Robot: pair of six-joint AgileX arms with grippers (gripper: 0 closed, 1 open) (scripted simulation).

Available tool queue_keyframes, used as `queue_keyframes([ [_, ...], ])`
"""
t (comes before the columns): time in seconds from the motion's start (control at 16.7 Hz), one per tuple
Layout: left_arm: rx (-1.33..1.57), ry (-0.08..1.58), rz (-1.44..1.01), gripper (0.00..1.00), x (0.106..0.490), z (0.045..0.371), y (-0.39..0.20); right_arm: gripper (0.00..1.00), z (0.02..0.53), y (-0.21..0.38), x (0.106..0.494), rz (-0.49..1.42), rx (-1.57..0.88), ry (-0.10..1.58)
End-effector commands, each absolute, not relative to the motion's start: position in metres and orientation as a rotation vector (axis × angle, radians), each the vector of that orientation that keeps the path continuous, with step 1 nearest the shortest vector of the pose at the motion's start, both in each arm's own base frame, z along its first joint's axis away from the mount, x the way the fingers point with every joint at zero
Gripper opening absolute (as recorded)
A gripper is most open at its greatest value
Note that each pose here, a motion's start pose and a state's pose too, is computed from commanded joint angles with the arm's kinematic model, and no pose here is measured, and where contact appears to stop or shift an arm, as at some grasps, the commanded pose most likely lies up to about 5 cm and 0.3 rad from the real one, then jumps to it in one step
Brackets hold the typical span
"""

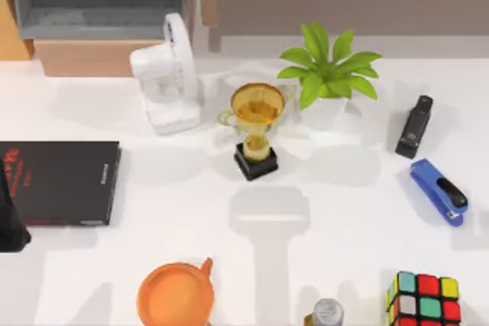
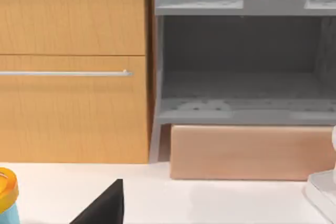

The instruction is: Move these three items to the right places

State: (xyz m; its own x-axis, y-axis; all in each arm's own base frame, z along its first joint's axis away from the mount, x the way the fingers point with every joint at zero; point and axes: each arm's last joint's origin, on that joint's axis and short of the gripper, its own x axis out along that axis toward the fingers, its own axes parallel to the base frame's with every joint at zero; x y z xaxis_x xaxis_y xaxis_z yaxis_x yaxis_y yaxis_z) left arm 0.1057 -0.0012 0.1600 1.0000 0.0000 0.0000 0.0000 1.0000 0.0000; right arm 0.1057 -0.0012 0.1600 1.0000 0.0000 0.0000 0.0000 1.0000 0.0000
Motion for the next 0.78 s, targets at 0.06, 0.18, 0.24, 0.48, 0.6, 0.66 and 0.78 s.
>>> queue_keyframes([
  [0.06, 0.0, 0.0, 0.0, 1.0, 0.106, 0.16, -0.001, 1.0, 0.16, -0.001, 0.106, 0.0, 0.0, 0.0],
  [0.18, 0.0, 0.0, 0.0, 1.0, 0.106, 0.16, -0.001, 1.0, 0.163, -0.001, 0.106, 0.0, 0.0, -0.004],
  [0.24, 0.0, 0.0, 0.0, 1.0, 0.106, 0.16, -0.001, 1.0, 0.168, -0.001, 0.106, 0.0, -0.001, -0.012],
  [0.48, 0.0, 0.0, 0.0, 1.0, 0.106, 0.16, -0.001, 1.0, 0.206, -0.003, 0.116, -0.006, -0.004, -0.053],
  [0.6, 0.0, 0.0, 0.0, 1.0, 0.106, 0.16, -0.001, 1.0, 0.23, -0.005, 0.131, -0.009, -0.006, -0.061],
  [0.66, 0.0, 0.0, 0.0, 1.0, 0.106, 0.16, -0.001, 1.0, 0.241, -0.006, 0.142, -0.01, -0.008, -0.058],
  [0.78, 0.0, 0.0, 0.0, 1.0, 0.106, 0.16, -0.001, 1.0, 0.258, -0.009, 0.171, -0.012, -0.011, -0.04],
])
